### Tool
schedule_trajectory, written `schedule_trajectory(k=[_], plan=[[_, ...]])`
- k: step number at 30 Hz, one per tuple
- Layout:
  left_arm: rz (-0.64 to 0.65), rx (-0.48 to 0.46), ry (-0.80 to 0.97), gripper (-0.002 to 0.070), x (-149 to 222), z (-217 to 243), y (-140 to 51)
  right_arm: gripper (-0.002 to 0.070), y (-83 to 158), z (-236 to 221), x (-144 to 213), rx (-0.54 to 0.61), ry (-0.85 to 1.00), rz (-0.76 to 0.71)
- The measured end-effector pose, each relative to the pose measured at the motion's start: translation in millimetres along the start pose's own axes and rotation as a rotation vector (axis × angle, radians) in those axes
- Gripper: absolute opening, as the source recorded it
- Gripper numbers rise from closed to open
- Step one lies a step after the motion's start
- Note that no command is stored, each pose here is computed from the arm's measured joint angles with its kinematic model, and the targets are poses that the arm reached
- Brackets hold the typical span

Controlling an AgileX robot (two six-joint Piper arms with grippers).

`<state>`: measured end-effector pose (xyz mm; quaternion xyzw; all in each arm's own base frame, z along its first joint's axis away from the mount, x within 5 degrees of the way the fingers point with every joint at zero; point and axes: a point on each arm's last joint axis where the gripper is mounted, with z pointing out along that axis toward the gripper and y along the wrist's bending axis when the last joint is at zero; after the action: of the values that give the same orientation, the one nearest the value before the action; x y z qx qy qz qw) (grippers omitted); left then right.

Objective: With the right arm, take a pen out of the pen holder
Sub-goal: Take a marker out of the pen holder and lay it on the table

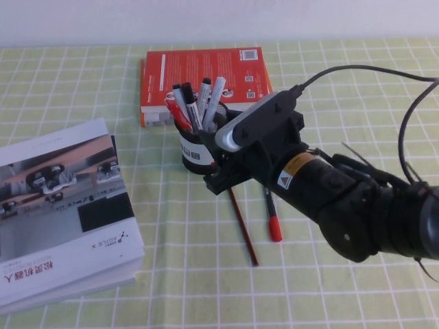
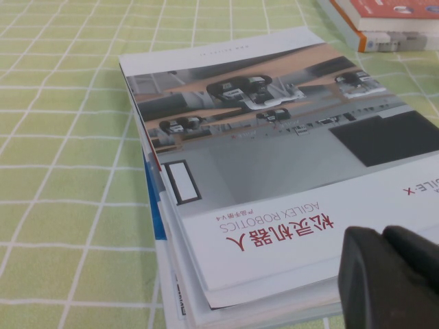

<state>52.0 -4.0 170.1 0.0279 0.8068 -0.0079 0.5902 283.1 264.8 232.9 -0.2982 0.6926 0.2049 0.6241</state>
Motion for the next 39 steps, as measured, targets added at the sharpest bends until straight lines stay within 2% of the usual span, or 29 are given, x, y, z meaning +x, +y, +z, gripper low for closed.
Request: schedule_trajectory(k=[8,16,21,27,39], plan=[[0.000,0.000,0.000,-0.0005,0.0,0.0,0.0,0.0371,-0.5,18.2,25.2,0.013,-0.146,0.007],[0.000,0.000,0.000,-0.0005,0.0,0.0,0.0,0.0371,-10.9,24.4,41.2,0.031,-0.162,0.014],[0.000,0.000,0.000,-0.0005,0.0,0.0,0.0,0.0371,-11.9,26.1,44.9,0.022,-0.197,0.038],[0.000,0.000,0.000,-0.0005,0.0,0.0,0.0,0.0372,-6.3,26.2,44.9,-0.041,-0.211,0.058],[0.000,0.000,0.000,-0.0005,0.0,0.0,0.0,0.0372,-7.3,39.3,48.3,-0.038,-0.218,0.065]])
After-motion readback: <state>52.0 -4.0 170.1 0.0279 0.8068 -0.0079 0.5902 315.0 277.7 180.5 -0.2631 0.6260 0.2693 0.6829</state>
